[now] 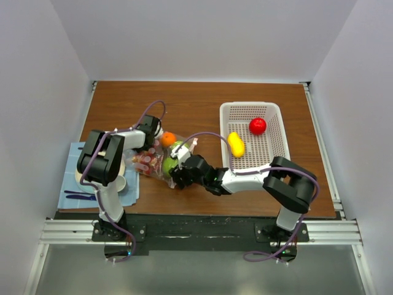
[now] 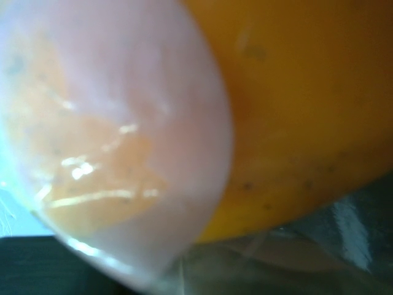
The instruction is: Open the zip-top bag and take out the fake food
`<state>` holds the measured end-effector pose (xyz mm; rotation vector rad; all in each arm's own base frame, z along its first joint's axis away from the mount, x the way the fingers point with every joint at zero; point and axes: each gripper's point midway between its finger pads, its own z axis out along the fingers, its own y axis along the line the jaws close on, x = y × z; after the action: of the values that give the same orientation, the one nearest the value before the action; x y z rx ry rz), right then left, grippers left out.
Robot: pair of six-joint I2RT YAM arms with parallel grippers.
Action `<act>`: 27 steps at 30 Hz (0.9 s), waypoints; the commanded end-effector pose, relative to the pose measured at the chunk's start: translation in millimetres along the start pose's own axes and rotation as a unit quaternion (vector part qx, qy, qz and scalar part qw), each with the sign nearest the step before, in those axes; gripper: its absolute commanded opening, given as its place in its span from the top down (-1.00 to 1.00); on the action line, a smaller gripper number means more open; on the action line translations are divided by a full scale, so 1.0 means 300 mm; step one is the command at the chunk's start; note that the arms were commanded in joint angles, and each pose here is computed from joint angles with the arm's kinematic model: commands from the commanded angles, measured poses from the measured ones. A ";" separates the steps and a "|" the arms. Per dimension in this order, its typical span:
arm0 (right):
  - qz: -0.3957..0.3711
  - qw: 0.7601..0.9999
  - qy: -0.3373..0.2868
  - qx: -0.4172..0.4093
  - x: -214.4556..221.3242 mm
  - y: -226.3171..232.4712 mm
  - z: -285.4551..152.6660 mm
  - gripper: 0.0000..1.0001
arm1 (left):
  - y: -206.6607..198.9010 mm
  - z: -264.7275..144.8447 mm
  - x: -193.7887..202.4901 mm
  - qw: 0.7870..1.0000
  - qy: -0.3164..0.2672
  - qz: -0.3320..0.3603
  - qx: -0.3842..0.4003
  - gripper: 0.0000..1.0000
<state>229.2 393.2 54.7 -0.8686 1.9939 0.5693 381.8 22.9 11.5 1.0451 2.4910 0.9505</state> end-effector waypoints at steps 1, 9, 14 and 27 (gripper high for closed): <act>-0.004 0.999 -0.038 -0.021 -0.097 0.051 0.044 -0.47 | -0.236 0.060 0.147 0.986 0.061 0.080 0.130 1.00; -0.013 0.999 -0.046 0.005 -0.147 0.040 0.119 -0.69 | -0.256 0.054 0.152 0.985 0.062 0.083 0.136 1.00; -0.029 0.998 -0.048 0.024 -0.165 0.026 0.164 -0.69 | -0.253 0.041 0.145 0.985 0.056 0.086 0.137 1.00; -0.028 0.998 -0.057 0.009 -0.187 0.058 0.224 -0.49 | -0.335 -0.008 0.146 0.980 0.048 0.114 0.158 1.00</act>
<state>263.7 448.5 40.7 -0.8981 1.9607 0.4979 379.3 18.6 9.9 1.0558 2.4893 0.9383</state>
